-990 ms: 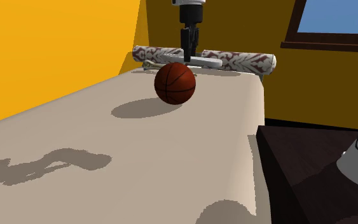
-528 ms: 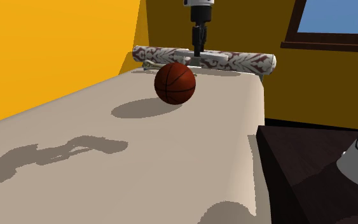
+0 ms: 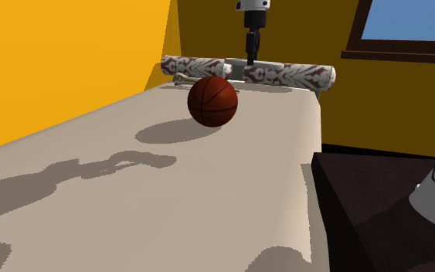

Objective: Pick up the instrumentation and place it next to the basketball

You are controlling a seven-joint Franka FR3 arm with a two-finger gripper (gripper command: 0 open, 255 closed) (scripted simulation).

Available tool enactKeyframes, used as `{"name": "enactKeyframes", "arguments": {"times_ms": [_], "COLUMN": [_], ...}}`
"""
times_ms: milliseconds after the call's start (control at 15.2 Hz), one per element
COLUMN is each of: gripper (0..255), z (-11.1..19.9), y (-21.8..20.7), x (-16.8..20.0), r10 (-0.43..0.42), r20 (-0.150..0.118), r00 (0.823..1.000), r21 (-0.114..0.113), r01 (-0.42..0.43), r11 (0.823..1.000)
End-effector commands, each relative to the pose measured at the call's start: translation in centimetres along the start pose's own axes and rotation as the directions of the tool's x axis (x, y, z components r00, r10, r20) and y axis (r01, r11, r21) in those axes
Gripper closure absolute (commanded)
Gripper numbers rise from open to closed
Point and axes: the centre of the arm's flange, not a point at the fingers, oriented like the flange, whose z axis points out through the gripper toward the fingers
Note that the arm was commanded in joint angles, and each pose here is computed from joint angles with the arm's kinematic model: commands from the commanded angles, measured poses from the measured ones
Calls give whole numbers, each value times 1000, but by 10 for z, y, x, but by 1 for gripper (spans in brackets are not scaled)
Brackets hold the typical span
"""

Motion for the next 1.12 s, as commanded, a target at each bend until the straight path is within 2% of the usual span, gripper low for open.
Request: {"name": "enactKeyframes", "arguments": {"times_ms": [0, 726, 792, 1056], "gripper": [255, 255, 255, 255], "z": [-2, -5, -6, 16], "y": [28, 172, 194, 195], "x": [-4, -25, -28, -28], "r10": [-1, -1, -1, -1], "r20": [0, 0, 0, 0], "r00": [1000, 1000, 1000, 1000], "r21": [0, 0, 0, 0], "r01": [1, 1, 1, 1], "r11": [1000, 1000, 1000, 1000]}}
